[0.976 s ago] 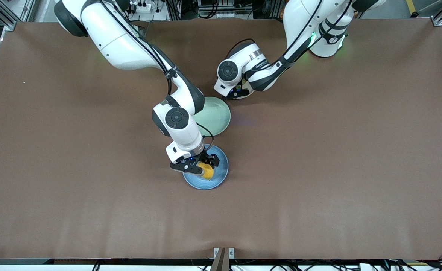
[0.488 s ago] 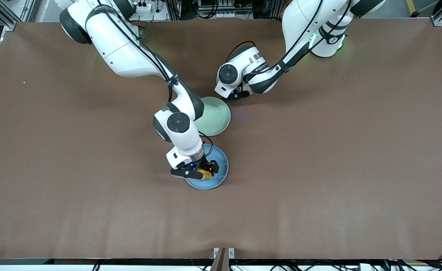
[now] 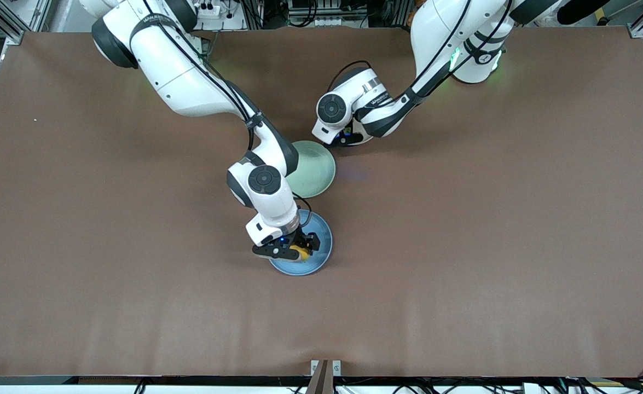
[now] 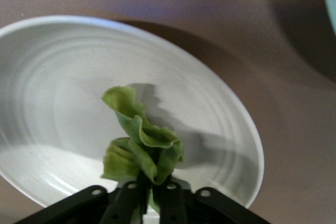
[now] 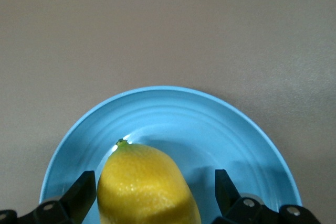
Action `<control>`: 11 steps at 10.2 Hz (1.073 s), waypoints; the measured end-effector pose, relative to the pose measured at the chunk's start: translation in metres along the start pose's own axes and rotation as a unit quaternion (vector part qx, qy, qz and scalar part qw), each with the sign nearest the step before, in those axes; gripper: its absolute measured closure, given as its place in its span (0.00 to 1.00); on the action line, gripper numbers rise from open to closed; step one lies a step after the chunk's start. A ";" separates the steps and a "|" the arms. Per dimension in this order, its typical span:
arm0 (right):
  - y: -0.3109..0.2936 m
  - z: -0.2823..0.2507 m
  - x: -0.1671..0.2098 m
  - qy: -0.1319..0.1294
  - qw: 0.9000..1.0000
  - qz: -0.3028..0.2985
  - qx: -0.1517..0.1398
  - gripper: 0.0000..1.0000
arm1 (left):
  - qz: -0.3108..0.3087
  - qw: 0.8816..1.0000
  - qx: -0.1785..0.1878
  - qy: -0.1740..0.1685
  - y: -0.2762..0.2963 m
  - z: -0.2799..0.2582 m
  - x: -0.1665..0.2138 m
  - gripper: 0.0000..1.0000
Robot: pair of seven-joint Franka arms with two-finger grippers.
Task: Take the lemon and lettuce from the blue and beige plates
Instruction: 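Close the right gripper on the lemon while the left gripper grasps the lettuce, then lift the lemon off the blue plate while the left gripper lifts the lettuce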
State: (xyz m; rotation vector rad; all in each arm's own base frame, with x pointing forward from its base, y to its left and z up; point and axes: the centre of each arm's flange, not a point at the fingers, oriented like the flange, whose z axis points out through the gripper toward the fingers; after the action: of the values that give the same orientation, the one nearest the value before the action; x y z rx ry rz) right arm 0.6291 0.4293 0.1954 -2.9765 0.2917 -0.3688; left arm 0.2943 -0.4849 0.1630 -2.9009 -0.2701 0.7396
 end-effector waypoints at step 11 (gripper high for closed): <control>-0.006 0.010 -0.013 0.003 1.000 -0.026 -0.013 0.30 | -0.060 0.997 -0.007 0.041 -0.052 -0.143 0.050 0.96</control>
State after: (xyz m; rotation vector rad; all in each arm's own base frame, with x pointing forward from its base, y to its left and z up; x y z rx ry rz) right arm 0.6199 0.4386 0.1833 -3.0146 0.2214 -0.3818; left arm 0.3994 -0.4368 0.2739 -2.8881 -0.4372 0.6006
